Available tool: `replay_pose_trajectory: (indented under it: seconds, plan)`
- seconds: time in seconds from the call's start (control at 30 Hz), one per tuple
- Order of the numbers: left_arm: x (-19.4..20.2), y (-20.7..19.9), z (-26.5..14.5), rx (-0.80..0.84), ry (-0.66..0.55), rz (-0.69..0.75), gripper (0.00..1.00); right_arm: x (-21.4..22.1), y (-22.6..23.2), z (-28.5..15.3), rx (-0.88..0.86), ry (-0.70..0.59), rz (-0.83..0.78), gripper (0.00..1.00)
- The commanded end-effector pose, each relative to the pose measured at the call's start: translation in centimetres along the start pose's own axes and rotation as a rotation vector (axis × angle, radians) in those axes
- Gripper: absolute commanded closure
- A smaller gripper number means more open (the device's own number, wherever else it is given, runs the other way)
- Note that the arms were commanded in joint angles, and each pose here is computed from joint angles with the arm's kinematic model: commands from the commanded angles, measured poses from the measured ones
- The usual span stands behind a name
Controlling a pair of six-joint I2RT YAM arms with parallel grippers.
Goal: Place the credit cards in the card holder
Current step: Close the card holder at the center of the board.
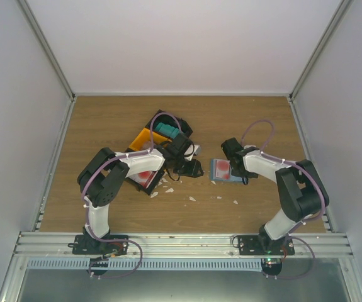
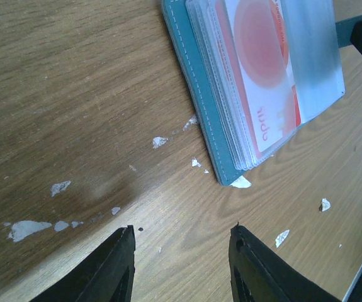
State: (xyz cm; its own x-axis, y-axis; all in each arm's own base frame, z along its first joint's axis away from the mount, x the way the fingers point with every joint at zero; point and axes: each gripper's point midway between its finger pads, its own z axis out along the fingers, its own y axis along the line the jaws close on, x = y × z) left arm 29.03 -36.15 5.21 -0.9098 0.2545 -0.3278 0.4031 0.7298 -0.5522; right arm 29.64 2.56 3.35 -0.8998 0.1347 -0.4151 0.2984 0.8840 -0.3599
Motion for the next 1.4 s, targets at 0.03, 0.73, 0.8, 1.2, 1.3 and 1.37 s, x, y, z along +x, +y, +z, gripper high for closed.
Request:
replay_pose_trajectory:
  seconds: [0.03, 0.73, 0.8, 1.2, 1.3, 1.37]
  plan:
    - [0.3, -0.1, 0.6, 0.01, -0.005, 0.007, 0.56, -2.0, 0.3, -1.1, -0.019, -0.073, 0.005, 0.99]
    - [-0.3, 2.7, 3.9, -0.15, 0.037, -0.01, 0.88, -4.2, 8.6, -11.9, -0.811, -0.106, 0.016, 0.99]
    - [-0.1, 2.6, 4.0, -0.147, 0.04, -0.008, 0.89, -4.1, 9.5, -12.5, -0.875, -0.099, 0.022, 1.0]
    - [-0.1, 1.7, 3.6, -0.095, 0.021, -0.026, 0.9, -0.1, 14.2, -11.5, -1.149, 0.057, 0.097, 0.99]
    - [-0.9, 0.5, 2.1, -0.062, -0.031, -0.034, 0.9, 1.3, 14.9, -10.5, -1.183, 0.107, 0.128, 0.99]
    - [-1.2, 0.2, 1.4, -0.064, -0.052, -0.036, 0.9, 2.0, 15.3, -10.0, -1.205, 0.131, 0.141, 1.0]
